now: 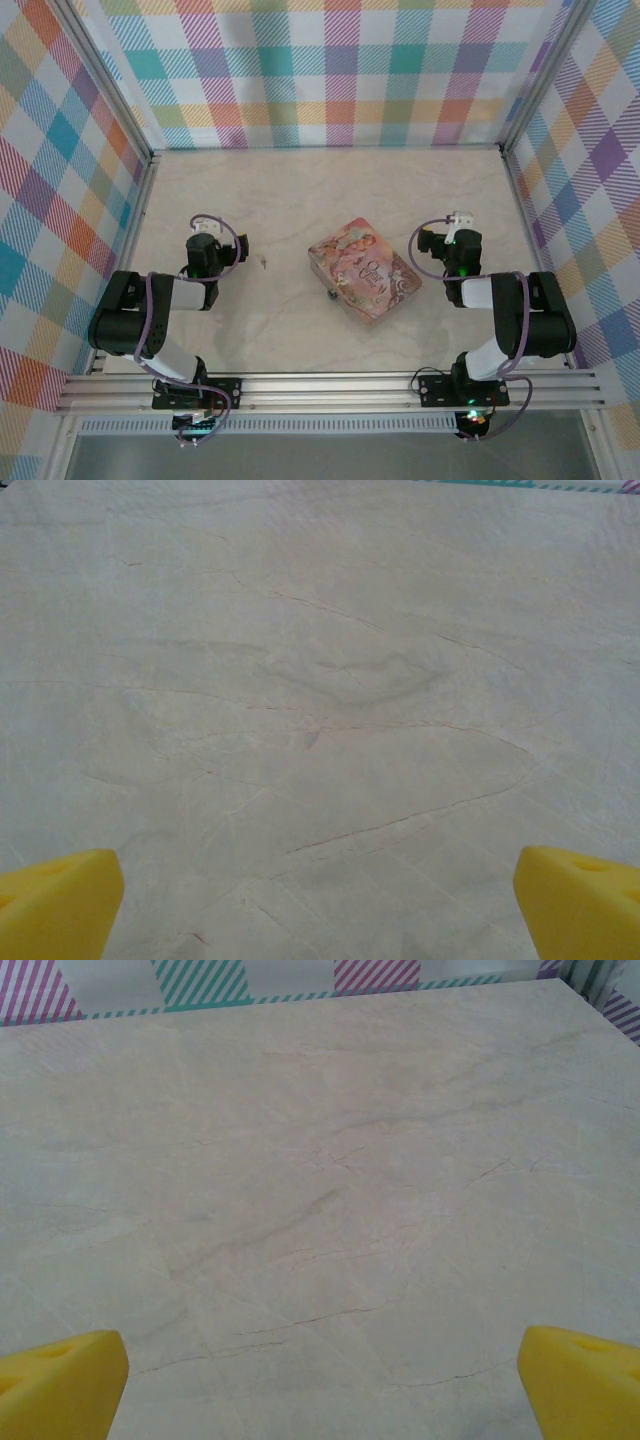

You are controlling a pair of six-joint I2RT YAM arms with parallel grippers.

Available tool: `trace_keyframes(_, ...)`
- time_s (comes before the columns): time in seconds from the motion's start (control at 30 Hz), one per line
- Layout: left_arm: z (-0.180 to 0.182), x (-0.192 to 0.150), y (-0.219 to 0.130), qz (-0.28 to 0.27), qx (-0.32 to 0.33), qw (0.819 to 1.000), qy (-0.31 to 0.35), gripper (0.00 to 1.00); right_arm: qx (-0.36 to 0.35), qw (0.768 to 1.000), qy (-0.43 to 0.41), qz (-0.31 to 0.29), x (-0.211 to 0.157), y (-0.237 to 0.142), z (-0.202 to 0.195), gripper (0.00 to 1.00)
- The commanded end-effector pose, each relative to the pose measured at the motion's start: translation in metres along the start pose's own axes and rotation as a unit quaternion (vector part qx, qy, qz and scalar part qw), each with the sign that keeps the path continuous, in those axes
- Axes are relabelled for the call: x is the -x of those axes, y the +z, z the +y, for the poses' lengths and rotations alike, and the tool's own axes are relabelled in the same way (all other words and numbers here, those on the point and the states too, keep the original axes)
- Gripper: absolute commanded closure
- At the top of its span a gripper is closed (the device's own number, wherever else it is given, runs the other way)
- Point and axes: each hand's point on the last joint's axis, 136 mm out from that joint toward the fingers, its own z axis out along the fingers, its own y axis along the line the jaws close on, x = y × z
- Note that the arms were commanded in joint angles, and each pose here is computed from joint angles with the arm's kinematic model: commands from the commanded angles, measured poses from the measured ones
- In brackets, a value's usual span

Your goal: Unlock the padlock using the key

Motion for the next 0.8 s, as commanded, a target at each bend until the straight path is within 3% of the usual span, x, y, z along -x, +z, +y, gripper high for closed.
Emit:
trace_keyframes(0.0, 0.002, 0.009, 0.002, -0.009, -0.001, 1.000, 0.002, 0.00, 0.000, 1.000, -0.001, -0.022, 0.011, 0.000, 0.002, 0.00)
trace_keyframes(0.37, 0.003, 0.014, 0.002, -0.002, 0.004, 1.000, 0.001, 0.00, 0.012, 1.000, -0.008, -0.027, 0.016, -0.004, 0.006, 0.00)
trace_keyframes(0.5, 0.003, 0.036, -0.001, 0.029, 0.014, 0.999, 0.003, 0.00, -0.022, 1.000, 0.007, -0.015, 0.036, -0.016, -0.004, 0.00)
trace_keyframes(0.6, 0.002, 0.053, -0.008, 0.020, 0.019, 1.000, 0.001, 0.00, -0.013, 1.000, 0.017, -0.022, 0.060, -0.029, -0.001, 0.00)
trace_keyframes(0.77, -0.009, 0.094, -0.027, -0.003, -0.015, 0.997, -0.071, 0.00, 0.009, 0.996, 0.090, 0.000, 0.088, -0.050, 0.008, 0.00)
